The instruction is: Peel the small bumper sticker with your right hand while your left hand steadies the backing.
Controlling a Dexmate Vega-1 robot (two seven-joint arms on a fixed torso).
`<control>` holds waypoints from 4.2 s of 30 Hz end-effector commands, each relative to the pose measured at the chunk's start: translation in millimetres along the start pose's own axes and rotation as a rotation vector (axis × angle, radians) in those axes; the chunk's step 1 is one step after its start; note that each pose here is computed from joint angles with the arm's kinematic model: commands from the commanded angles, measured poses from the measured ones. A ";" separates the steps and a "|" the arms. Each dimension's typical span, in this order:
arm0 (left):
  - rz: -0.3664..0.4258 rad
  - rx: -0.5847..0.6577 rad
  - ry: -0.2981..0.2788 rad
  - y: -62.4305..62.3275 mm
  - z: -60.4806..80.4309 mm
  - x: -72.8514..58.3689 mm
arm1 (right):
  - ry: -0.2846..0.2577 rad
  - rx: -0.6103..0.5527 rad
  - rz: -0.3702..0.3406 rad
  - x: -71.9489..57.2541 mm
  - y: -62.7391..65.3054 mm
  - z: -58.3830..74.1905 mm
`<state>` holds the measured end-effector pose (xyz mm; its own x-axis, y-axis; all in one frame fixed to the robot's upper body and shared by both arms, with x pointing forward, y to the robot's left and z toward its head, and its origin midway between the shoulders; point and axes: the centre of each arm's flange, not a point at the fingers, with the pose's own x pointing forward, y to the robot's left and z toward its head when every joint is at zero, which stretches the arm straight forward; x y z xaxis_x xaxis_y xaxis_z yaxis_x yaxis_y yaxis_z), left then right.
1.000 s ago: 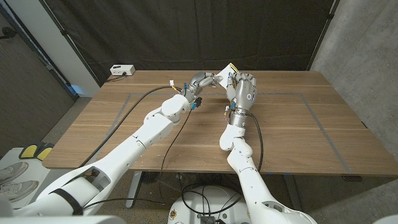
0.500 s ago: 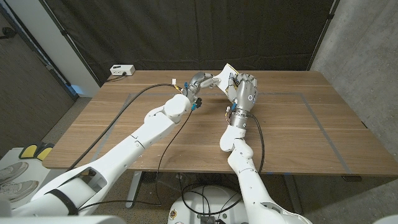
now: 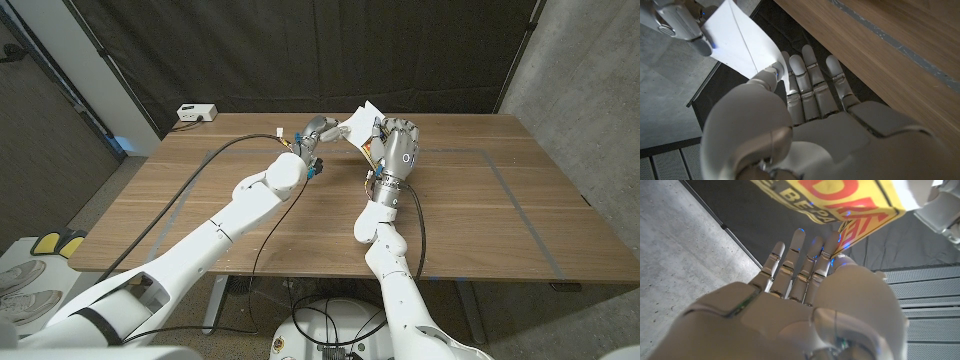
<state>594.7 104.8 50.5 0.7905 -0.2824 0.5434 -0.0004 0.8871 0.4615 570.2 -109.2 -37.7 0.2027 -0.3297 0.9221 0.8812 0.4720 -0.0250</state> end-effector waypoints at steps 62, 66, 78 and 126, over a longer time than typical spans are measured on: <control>0.100 -0.031 0.021 17.1 -11.9 -12.7 | 0.206 -0.104 -0.071 29.4 -3.6 -39.5; 0.101 -0.032 0.023 17.9 -12.9 -12.2 | 0.219 -0.110 -0.077 31.4 -4.8 -42.2; 0.105 -0.033 0.023 20.4 -14.9 -11.3 | 0.247 -0.123 -0.088 34.7 -7.0 -46.9; -0.142 -0.077 -0.088 36.5 -25.5 -37.1 | 0.068 0.151 -0.084 24.5 -10.2 -26.1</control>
<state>590.1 139.9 34.9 0.7539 -0.3611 0.5488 0.0864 0.8826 0.4621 583.2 -156.4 -21.6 0.1691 -0.4541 0.8748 0.9014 0.4302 0.0490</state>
